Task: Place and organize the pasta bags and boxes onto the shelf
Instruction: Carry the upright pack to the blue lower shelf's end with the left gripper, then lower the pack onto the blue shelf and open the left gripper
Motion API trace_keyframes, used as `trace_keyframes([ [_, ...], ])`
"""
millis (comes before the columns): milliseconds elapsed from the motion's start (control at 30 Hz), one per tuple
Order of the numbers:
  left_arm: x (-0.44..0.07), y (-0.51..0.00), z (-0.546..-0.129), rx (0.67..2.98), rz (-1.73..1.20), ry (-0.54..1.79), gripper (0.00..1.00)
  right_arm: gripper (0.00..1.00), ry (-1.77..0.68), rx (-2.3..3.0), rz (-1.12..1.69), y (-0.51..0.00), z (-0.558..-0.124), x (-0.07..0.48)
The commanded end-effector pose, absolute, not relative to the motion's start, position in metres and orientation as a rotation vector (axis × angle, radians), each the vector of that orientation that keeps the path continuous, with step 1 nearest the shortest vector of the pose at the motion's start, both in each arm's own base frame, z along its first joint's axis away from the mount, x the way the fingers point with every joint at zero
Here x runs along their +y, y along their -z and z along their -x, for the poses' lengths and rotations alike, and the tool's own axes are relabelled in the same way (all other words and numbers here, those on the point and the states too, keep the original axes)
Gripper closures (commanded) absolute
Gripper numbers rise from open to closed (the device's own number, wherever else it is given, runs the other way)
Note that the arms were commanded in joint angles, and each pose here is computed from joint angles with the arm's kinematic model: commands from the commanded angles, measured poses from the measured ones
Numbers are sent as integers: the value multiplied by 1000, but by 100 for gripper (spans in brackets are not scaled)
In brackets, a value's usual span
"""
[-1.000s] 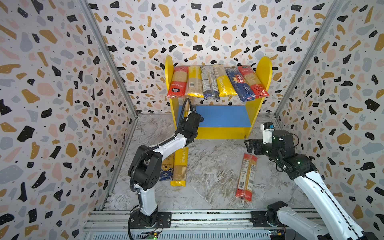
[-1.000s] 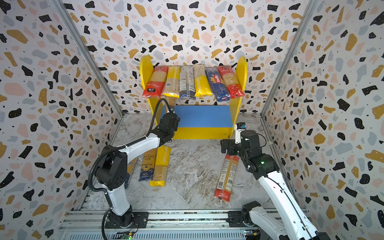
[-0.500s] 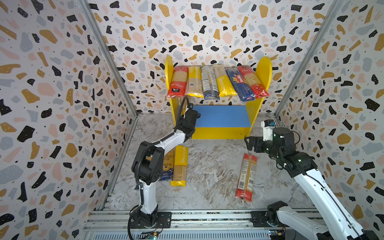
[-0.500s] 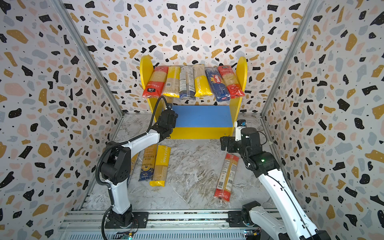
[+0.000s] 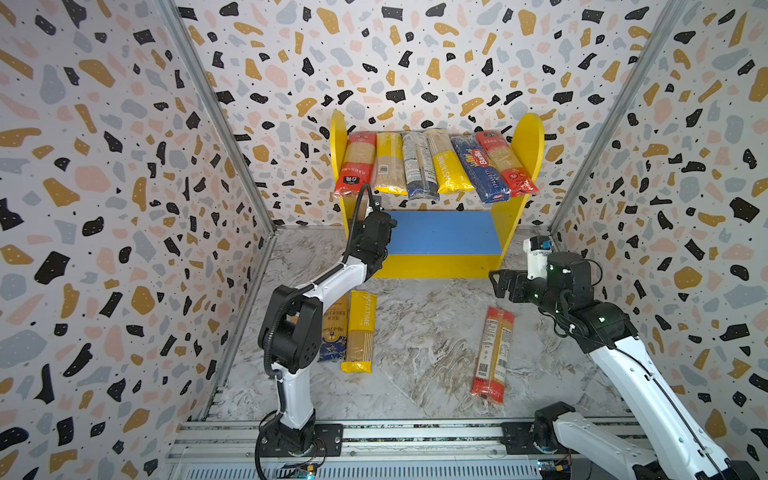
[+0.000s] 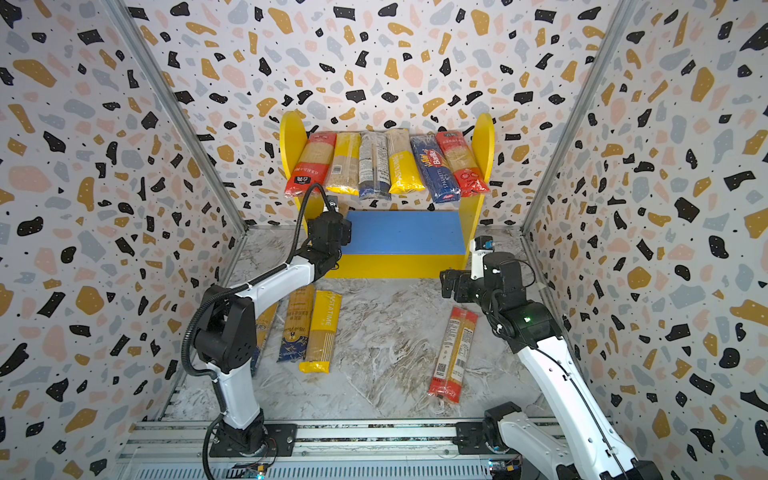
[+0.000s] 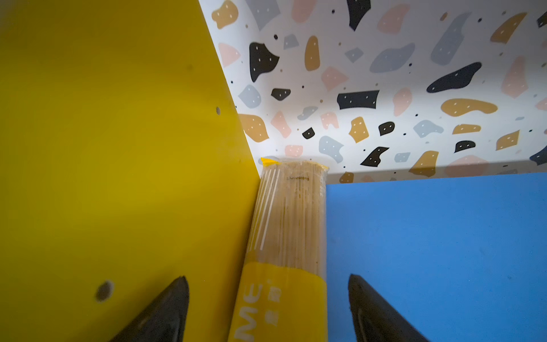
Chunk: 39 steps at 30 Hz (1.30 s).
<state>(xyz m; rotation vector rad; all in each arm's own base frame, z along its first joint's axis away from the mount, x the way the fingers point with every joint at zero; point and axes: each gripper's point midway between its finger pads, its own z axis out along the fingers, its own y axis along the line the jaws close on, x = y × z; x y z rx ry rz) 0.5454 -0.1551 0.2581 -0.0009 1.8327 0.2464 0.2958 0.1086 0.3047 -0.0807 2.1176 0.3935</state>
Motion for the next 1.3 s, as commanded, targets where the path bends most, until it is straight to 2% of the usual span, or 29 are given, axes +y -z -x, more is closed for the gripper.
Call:
trace_keyframes([
  [0, -155, -287, -539, 1764, 38, -152, 16, 1, -407, 2080, 63, -324, -294, 106],
  [333, -158, -264, -496, 1820, 16, -43, 16, 1, -432, 2091, 53, -318, -285, 106],
  [733, -167, -239, -407, 1866, -30, 71, 14, 1, -445, 2172, 9, -287, -268, 107],
  [1033, -174, -219, -331, 1901, -78, 177, 11, 1, -271, 2429, -187, -200, -237, 98],
  [1200, -171, -208, -297, 1900, -85, 295, 1, 1, -299, 2523, -304, -148, -214, 98],
  [1267, -168, -207, -286, 1890, -85, 322, 1, 1, -322, 2552, -333, -129, -206, 100],
])
